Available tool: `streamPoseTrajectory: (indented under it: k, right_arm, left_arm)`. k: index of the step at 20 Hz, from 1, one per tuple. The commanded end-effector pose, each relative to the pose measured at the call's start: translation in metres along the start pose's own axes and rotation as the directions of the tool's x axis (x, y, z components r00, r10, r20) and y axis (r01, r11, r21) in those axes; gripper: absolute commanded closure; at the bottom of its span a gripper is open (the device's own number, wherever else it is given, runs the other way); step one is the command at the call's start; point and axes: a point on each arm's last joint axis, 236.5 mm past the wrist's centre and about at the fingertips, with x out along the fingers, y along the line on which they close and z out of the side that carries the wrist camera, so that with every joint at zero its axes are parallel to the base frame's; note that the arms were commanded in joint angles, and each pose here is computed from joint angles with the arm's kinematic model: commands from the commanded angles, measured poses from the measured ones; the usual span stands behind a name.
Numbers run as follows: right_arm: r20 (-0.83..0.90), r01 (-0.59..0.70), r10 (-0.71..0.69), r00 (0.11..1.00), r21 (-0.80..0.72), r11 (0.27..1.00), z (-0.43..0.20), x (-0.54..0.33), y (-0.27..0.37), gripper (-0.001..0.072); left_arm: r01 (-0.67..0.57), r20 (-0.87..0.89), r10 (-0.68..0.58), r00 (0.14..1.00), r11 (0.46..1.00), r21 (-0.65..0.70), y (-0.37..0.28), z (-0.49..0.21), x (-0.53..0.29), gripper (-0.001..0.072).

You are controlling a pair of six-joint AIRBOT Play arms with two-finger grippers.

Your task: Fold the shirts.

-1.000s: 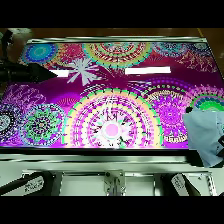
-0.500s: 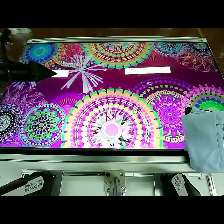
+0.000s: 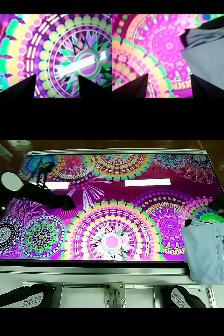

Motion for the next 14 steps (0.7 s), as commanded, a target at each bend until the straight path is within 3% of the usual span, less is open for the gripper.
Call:
streamPoseTrajectory:
  k: [1, 4, 14]
  right_arm:
    - [-0.310, -0.125, 0.057, 0.949, -0.207, 0.970, -0.063, 0.052, 0.071, 0.0069]
    - [-0.377, -0.152, 0.051, 0.925, -0.245, 0.958, -0.075, 0.080, 0.092, 0.0069]
    - [-0.398, -0.193, 0.082, 0.914, -0.247, 0.949, -0.083, 0.085, 0.112, 0.0069]
  left_arm:
    - [-0.113, -0.186, 0.120, 0.975, 0.993, 0.046, 0.007, -0.039, 0.018, 0.0118]
    - [-0.177, -0.289, 0.176, 0.941, 0.984, 0.021, 0.024, -0.060, 0.018, 0.0113]
    - [-0.180, -0.176, 0.182, 0.967, 0.983, 0.029, 0.028, -0.032, 0.031, 0.0113]
